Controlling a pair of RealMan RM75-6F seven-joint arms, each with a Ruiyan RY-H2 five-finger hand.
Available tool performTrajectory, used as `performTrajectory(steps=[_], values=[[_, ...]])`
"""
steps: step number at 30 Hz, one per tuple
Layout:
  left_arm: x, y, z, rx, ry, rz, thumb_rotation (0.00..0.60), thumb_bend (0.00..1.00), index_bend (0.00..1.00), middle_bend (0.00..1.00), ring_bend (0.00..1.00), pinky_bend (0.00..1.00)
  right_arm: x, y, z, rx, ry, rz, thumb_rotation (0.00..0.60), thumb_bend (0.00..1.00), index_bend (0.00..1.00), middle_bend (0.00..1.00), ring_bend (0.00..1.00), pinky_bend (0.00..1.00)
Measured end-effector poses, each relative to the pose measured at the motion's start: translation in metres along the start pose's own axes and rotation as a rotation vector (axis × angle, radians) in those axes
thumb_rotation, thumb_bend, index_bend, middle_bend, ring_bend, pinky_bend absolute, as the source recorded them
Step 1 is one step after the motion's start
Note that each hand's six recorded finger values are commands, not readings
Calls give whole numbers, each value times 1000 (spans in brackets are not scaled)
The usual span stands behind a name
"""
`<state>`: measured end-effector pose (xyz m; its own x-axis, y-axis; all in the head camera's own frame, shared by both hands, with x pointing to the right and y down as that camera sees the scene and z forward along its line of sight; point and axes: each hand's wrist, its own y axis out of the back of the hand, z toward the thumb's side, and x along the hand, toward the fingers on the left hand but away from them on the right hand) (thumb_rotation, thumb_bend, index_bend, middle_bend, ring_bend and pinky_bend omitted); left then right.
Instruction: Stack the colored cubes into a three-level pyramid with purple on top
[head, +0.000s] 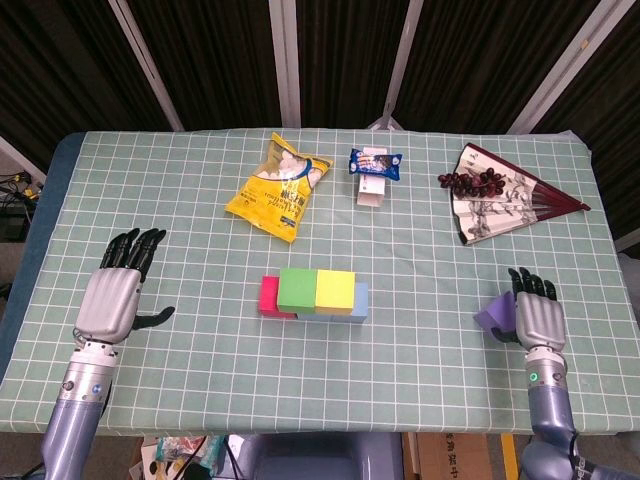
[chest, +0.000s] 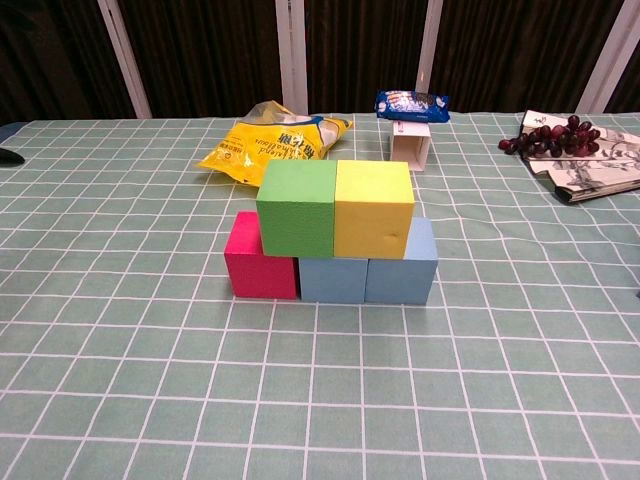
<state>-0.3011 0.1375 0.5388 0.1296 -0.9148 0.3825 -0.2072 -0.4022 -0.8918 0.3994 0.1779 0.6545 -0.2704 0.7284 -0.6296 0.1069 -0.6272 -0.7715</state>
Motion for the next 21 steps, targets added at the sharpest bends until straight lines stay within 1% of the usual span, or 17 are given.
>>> performTrajectory(steps=[8,15,18,21], values=[[-3,0,5,-8,-14,-2,600,64,0,57,0,0,2,13,-26,3,-62,-18,600,205,0,0,0,0],[-4,0,9,-10,-27,-5,600,65,0,57,0,0,-6,20,-42,1,-98,-20,600,205,0,0,0,0],[-4,-2,10,-8,-29,-11,600,65,0,57,0,0,-9,22,-46,8,-106,-17,600,205,0,0,0,0],[-3,-3,10,-7,-26,-14,600,65,0,57,0,0,-8,22,-45,17,-96,-7,600,205,0,0,0,0]])
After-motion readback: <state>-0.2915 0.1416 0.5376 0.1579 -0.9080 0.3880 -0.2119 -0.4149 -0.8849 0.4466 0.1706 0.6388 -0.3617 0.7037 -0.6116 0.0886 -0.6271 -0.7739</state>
